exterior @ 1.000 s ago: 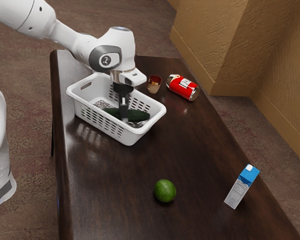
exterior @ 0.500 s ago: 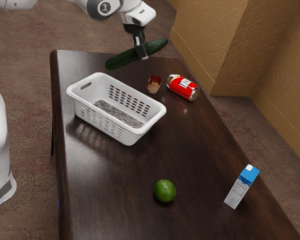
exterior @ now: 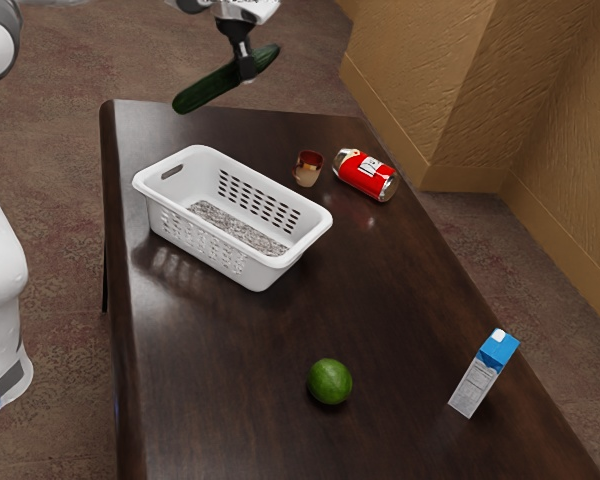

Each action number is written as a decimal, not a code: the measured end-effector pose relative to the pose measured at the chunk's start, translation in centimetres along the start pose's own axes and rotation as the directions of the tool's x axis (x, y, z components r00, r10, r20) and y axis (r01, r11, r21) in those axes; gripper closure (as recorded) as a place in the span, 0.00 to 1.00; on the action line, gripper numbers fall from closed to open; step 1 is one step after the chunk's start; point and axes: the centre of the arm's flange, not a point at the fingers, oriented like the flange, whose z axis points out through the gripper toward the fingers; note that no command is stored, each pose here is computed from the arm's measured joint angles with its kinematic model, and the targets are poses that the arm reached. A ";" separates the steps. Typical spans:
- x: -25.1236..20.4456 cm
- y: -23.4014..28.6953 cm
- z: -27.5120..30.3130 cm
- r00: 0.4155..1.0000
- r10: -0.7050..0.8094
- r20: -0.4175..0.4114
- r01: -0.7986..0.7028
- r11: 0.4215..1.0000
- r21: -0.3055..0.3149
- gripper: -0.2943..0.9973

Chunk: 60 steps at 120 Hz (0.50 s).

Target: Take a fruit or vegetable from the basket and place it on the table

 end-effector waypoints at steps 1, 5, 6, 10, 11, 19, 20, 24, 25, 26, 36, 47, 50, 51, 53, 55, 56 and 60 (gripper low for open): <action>0.0 0.0 0.1 1.000 0.000 0.002 0.000 1.000 -0.001 0.42; -0.2 -0.3 0.2 1.000 -0.001 0.007 0.001 1.000 -0.003 0.38; -0.3 -0.3 0.2 1.000 -0.001 0.007 0.001 1.000 -0.003 0.37; -0.4 -0.5 0.2 1.000 -0.001 0.010 0.001 1.000 -0.005 0.34; -0.5 -0.5 0.2 1.000 -0.001 0.011 0.001 1.000 -0.005 0.34; -0.5 -0.4 0.3 1.000 0.008 0.013 -0.008 1.000 -0.009 0.30; -0.4 -0.4 0.3 1.000 0.009 0.013 -0.009 1.000 -0.010 0.29; -0.3 -0.2 0.3 1.000 0.013 0.010 -0.012 1.000 -0.016 0.28; -0.2 -0.1 0.4 1.000 0.013 0.007 -0.013 1.000 -0.018 0.27; 0.0 0.0 0.4 1.000 0.014 0.004 -0.014 1.000 -0.021 0.27; 2.8 3.5 1.1 0.995 -0.069 -0.073 0.061 0.991 -0.117 0.25; 8.5 15.1 1.0 0.978 -0.203 -0.056 0.178 0.939 -0.294 0.24; 10.5 19.0 -1.1 0.977 -0.210 -0.043 0.186 0.930 -0.318 0.24; 11.6 20.0 -2.2 0.976 -0.216 -0.040 0.192 0.927 -0.324 0.24; 13.3 21.9 -4.4 0.973 -0.229 -0.027 0.207 0.920 -0.333 0.24; 14.7 23.6 -6.3 0.969 -0.247 -0.009 0.229 0.912 -0.340 0.24; 15.1 24.4 -7.2 0.966 -0.257 0.002 0.242 0.908 -0.342 0.24; 16.0 27.1 -9.7 0.950 -0.306 0.061 0.307 0.884 -0.352 0.23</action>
